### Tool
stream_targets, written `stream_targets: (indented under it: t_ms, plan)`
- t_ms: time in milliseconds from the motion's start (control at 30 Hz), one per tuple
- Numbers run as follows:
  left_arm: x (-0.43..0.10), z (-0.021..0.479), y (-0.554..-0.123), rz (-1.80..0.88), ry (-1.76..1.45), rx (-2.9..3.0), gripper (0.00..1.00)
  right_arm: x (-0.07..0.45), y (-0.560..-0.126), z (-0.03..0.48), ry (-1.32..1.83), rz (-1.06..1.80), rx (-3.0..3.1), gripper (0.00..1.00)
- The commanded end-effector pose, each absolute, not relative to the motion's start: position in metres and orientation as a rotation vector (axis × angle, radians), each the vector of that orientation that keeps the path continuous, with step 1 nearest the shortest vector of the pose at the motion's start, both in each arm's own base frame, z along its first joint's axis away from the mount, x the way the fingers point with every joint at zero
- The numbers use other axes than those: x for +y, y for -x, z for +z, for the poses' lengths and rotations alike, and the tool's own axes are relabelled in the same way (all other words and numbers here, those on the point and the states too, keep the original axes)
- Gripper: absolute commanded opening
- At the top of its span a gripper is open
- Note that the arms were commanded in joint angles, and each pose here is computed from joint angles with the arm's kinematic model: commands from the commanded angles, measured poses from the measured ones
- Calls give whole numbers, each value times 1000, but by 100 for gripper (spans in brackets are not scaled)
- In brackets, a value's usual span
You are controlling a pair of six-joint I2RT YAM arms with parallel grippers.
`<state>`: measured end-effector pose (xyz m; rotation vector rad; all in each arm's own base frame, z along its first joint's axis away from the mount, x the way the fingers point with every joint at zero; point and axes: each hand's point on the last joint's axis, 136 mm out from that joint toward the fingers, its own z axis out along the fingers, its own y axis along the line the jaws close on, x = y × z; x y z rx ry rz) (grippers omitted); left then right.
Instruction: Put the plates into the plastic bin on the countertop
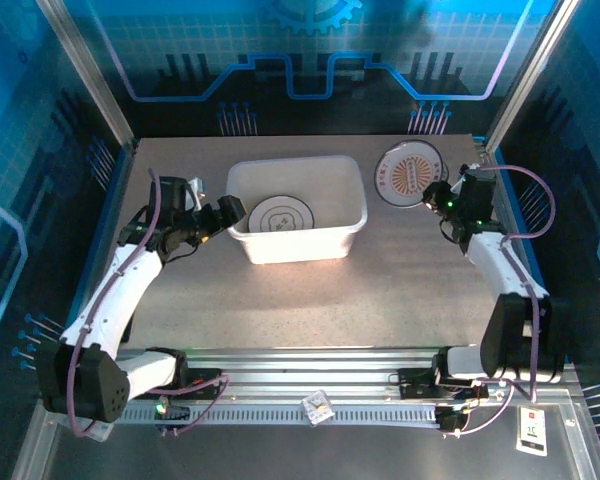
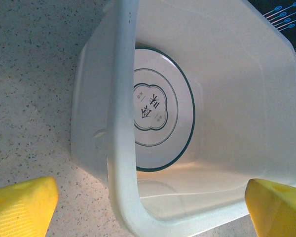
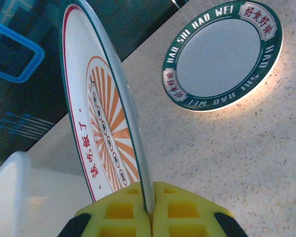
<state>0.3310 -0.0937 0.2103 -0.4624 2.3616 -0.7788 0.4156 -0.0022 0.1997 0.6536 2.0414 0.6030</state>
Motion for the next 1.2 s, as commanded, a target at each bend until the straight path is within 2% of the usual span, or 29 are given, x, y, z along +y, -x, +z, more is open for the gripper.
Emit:
stream_targets:
  t_ms: [0,167,400,567,867,1167]
  plan:
    - [-98,214,-322,-811,441,2343,99,7,-403,245,-567,674,1997,0]
    - [-97,212,-317,-803,423,2345,99,23,-389,286,-484,734,1965,0]
    - [-98,216,-317,-810,411,2334,99,57,-387,317,-365,803,1961,0]
    - [-96,217,-316,-806,411,2327,99,115,-393,327,-179,889,2022,0]
    - [-91,218,-314,-794,419,2327,99,238,-407,292,159,1002,2195,0]
    - [-88,217,-317,-801,429,2332,99,289,-405,236,267,1035,2366,0]
